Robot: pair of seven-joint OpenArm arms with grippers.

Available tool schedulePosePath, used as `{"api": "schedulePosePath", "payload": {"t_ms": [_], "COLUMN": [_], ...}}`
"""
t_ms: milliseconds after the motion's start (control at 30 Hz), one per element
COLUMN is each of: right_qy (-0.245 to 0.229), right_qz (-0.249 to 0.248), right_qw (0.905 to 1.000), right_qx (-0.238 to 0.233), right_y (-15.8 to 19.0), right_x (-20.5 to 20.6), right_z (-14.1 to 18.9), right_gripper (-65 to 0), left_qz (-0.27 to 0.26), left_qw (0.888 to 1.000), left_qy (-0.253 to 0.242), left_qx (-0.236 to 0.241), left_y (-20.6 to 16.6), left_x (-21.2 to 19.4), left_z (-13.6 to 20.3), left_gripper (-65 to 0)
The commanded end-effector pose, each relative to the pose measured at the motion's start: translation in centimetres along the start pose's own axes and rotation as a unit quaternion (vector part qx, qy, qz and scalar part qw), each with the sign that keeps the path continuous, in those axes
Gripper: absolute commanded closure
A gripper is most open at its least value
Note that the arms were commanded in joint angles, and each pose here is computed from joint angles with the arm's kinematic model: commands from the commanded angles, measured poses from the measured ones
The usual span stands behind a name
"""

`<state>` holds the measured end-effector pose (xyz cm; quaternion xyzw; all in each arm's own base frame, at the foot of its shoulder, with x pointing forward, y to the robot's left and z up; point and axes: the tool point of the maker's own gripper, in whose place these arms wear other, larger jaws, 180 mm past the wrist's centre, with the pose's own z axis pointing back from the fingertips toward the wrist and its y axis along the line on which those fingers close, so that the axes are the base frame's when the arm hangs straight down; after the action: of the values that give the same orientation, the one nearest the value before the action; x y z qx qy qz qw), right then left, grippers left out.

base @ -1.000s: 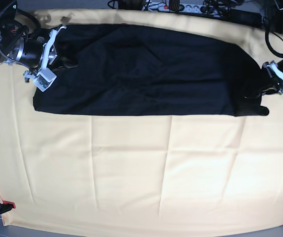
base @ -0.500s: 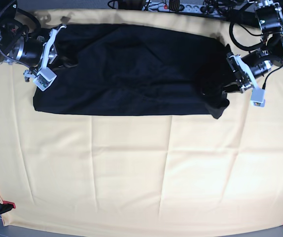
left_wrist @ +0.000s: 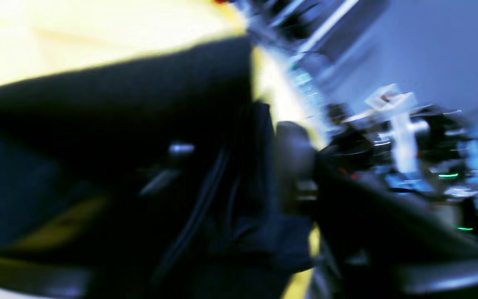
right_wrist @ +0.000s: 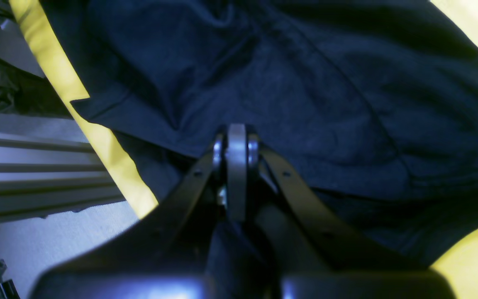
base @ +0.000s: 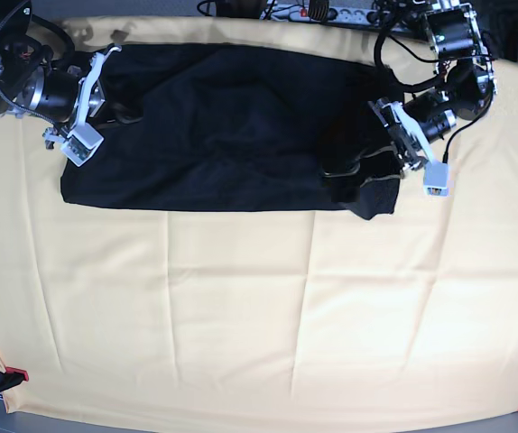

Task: Fold the T-shirt properly
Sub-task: 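Fold the strip end with the left gripper toward the right gripper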

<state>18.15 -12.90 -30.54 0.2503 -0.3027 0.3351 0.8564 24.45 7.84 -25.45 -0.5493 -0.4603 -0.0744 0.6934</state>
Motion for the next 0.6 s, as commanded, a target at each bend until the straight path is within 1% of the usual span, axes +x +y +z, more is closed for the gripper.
{"api": "schedulePosePath", "payload": {"t_ms": [0,33,133,267,333,367,400,433,467,533,567], "right_qy": [-0.016,-0.016,-0.016,-0.016,-0.016,-0.017,-0.017,-0.017,-0.018,-0.026,-0.033], "right_qz": [0.013,0.013,0.013,0.013,0.013,0.013,0.013,0.013,0.013,0.013,0.013], "right_qw": [0.9998,0.9998,0.9998,0.9998,0.9998,0.9998,0.9998,0.9998,0.9997,0.9996,0.9994], "right_qx": [0.001,0.001,0.001,0.001,0.001,0.001,0.002,0.002,0.002,0.002,0.002], "right_y": [0.1,0.1,0.1,0.1,0.1,0.1,0.1,0.1,0.1,0.1,0.1], "right_x": [1.0,1.0,1.0,1.0,1.0,1.0,1.0,1.0,1.1,1.3,1.6], "right_z": [0.4,0.4,0.4,0.4,0.4,0.4,0.4,0.4,0.5,0.5,0.5], "right_gripper": [0.0,0.0,0.0,0.0,0.0,0.0,0.0,0.0,0.0,0.0,0.0], "left_qz": [-0.009,-0.007,-0.005,-0.009,-0.024,-0.035,-0.045,-0.052,-0.061,-0.048,-0.042], "left_qw": [1.0,1.0,1.0,1.0,1.0,0.999,0.999,0.998,0.997,0.994,0.993], "left_qy": [-0.005,0.004,0.01,0.004,-0.006,-0.013,-0.023,-0.021,-0.012,-0.003,-0.002], "left_qx": [-0.016,-0.021,-0.029,-0.023,-0.015,-0.01,-0.002,0.016,0.041,0.095,0.114], "left_y": [-0.8,-1.0,-1.3,-1.1,-0.7,-0.6,-0.3,0.3,1.2,3.1,3.8], "left_x": [0.6,0.2,-0.2,0.3,0.9,1.4,1.9,2.1,2.0,1.9,1.9], "left_z": [-0.3,-0.6,-1.0,-0.7,-0.1,0.3,0.9,1.4,1.9,2.8,3.0], "left_gripper": [-39.6,-40.5,-40.5,-40.4,-38.7,-33.6,-23.4,-8.8,0.0,0.0,0.0]}}
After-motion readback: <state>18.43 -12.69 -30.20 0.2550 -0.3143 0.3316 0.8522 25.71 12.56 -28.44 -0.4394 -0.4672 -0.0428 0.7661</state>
